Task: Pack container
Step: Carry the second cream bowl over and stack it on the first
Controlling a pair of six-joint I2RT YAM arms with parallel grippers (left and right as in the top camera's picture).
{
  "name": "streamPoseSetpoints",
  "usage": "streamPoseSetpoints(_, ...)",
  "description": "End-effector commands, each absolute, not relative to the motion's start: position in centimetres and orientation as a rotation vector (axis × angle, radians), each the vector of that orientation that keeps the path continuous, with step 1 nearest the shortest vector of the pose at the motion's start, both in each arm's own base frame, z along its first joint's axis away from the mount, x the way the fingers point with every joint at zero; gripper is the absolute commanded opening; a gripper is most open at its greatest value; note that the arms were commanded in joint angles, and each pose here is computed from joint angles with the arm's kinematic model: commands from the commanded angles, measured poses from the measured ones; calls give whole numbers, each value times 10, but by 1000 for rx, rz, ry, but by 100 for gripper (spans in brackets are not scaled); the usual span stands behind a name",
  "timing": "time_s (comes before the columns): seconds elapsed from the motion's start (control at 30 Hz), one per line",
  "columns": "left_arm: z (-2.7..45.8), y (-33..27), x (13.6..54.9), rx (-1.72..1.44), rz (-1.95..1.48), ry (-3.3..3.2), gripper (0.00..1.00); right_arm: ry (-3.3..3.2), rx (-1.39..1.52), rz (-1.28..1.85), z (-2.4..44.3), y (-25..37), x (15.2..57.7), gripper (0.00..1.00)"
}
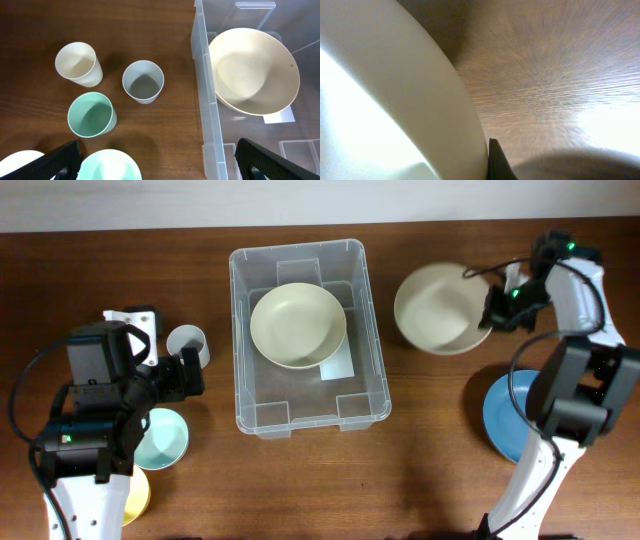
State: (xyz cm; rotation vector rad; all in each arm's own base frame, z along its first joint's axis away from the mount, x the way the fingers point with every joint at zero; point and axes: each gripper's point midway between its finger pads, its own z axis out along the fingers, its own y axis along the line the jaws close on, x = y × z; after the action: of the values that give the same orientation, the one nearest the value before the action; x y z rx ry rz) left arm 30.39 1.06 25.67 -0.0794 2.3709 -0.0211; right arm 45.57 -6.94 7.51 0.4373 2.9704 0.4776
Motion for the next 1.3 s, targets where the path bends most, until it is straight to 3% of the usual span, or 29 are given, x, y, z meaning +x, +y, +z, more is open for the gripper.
streamPoseSetpoints(0.0, 266, 12, 307, -93, -23, 2346, 100, 2703, 260, 400, 199, -46, 474, 4)
streamPoseSetpoints(0.2, 266, 12, 307, -93, -24, 2346, 100, 2577, -17, 346, 268, 35, 469, 4)
streamPoseSetpoints(0.43, 266, 12, 307, -93, -24, 2347, 100, 2516, -314, 105, 265, 136, 472, 4)
streamPoseSetpoints(0.73, 266, 12, 306, -93, -24, 2347, 100, 2451, -499, 125, 230, 227, 485, 4)
streamPoseSetpoints(1.1, 266, 12, 306, -93, -24, 2347, 100, 2643, -511, 82, 133, 235, 493, 4)
streamPoseSetpoints(1.27, 266, 12, 306, -93, -24, 2347, 100, 2666, -517, 73, 123, 234, 492, 4)
